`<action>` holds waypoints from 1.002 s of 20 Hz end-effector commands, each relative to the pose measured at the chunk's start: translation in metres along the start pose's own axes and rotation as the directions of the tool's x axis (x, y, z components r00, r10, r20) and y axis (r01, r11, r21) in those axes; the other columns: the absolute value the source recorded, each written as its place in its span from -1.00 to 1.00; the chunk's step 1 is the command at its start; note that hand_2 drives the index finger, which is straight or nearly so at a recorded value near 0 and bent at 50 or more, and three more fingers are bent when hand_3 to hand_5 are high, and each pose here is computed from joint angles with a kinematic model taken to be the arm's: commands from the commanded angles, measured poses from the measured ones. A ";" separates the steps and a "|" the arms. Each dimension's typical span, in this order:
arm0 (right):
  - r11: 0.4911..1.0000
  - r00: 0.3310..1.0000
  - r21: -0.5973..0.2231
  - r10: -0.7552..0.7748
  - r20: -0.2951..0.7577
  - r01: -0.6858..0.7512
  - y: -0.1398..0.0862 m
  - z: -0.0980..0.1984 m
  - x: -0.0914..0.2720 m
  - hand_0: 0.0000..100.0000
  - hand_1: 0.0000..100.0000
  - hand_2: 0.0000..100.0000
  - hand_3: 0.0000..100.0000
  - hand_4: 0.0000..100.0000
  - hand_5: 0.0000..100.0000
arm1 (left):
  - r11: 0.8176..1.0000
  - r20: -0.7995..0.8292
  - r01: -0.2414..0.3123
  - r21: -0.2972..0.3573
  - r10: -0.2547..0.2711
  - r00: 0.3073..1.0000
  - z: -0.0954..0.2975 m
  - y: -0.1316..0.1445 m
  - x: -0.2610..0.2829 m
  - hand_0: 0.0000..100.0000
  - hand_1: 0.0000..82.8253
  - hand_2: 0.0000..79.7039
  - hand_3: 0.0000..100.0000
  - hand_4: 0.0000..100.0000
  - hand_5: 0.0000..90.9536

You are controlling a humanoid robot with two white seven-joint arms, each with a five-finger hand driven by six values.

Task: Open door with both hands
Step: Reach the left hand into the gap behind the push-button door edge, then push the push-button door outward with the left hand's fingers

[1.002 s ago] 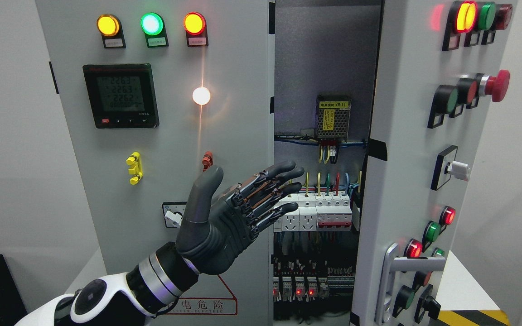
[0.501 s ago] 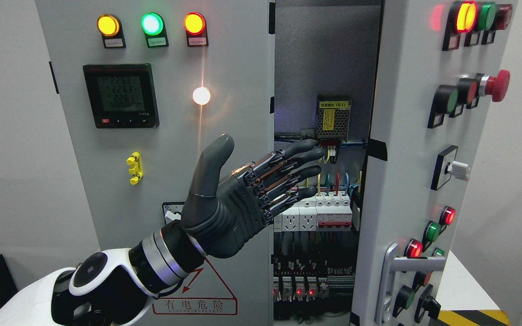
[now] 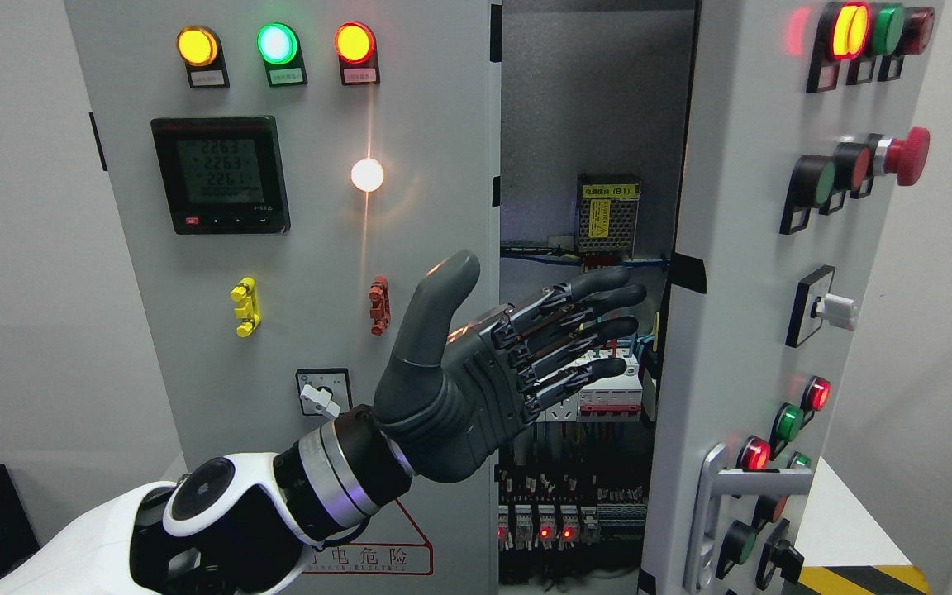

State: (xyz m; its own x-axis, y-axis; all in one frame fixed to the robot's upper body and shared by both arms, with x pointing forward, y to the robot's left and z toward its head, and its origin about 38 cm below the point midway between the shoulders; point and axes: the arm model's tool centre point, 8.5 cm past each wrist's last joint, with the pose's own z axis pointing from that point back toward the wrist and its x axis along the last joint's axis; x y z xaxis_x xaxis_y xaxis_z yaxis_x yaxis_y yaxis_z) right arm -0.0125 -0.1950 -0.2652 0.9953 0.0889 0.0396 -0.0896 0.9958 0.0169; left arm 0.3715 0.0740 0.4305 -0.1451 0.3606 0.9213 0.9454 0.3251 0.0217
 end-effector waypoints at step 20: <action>1.000 1.000 -0.001 -0.001 0.000 0.001 0.000 0.000 0.000 -0.62 -1.00 -1.00 -1.00 -1.00 -1.00 | 0.989 0.005 -0.048 -0.138 0.049 0.999 -0.048 -0.041 -0.012 -1.00 -1.00 -1.00 -1.00 -1.00 -1.00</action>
State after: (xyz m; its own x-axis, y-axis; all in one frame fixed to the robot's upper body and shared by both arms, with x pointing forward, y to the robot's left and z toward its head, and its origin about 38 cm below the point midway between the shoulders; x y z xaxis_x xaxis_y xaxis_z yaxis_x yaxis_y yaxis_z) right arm -0.0124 -0.1950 -0.2652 0.9952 0.0892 0.0397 -0.0899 0.9958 0.0169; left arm 0.3567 0.0316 0.4380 -0.1207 0.3763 0.9186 0.9726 0.2303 0.0334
